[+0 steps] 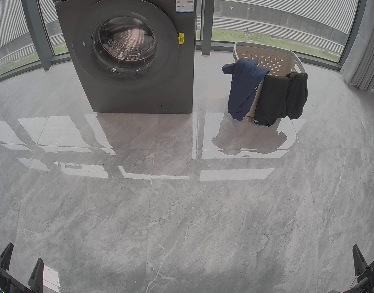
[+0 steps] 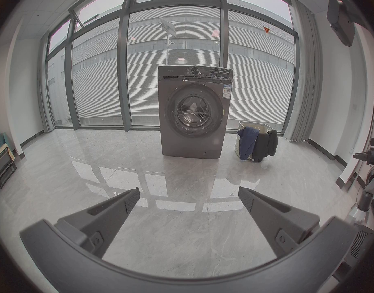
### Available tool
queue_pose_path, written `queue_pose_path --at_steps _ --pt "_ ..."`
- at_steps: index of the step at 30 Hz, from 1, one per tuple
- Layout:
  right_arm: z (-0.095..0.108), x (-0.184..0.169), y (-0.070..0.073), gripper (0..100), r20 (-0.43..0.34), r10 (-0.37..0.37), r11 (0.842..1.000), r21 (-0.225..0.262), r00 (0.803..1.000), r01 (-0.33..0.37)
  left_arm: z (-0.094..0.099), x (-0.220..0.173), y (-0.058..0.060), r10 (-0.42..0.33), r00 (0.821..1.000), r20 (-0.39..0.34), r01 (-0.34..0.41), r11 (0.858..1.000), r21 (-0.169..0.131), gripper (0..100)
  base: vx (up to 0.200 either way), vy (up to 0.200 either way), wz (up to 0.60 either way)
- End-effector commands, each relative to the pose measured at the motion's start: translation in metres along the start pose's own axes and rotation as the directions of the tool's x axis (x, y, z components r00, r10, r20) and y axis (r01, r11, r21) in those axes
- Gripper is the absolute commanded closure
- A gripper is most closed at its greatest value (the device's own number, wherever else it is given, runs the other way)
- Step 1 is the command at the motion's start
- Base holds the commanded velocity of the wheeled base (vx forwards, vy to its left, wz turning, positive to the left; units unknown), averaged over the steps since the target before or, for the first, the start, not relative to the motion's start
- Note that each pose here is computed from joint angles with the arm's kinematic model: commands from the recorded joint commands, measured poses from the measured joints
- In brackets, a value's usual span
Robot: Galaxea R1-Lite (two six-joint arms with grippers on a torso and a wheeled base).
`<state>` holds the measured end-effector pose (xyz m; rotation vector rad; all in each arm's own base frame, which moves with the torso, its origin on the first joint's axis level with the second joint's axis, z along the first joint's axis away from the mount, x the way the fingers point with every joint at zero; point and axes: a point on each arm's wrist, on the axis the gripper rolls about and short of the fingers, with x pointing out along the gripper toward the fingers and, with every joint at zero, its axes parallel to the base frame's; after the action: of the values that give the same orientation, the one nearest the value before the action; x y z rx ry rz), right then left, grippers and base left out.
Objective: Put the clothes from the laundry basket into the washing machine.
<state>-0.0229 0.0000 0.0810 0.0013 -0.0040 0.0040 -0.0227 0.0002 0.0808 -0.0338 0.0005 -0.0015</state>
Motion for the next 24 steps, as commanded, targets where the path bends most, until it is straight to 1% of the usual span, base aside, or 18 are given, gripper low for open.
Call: queue_pose_path --at_steps 1,10,24 --pt "-0.0052 0.0002 0.0 0 -0.003 0.001 1.0 0.0 1.0 -0.001 -0.0048 0.0002 0.0002 0.002 1.0 -0.003 -0.002 1.0 0.0 0 0.0 0.0 0.0" --pt "-0.0052 0.0002 0.0 0 -0.003 0.002 1.0 0.0 1.0 -0.002 -0.0048 0.0002 0.0002 0.0 1.0 -0.003 0.0 1.0 0.003 0 0.0 0.0 0.0" --pt "-0.005 0.0002 0.0001 0 -0.001 0.01 1.0 -0.001 1.0 -0.01 -0.0048 0.0002 0.0002 0.002 1.0 -0.003 -0.002 1.0 -0.001 0 0.0 0.0 0.0"
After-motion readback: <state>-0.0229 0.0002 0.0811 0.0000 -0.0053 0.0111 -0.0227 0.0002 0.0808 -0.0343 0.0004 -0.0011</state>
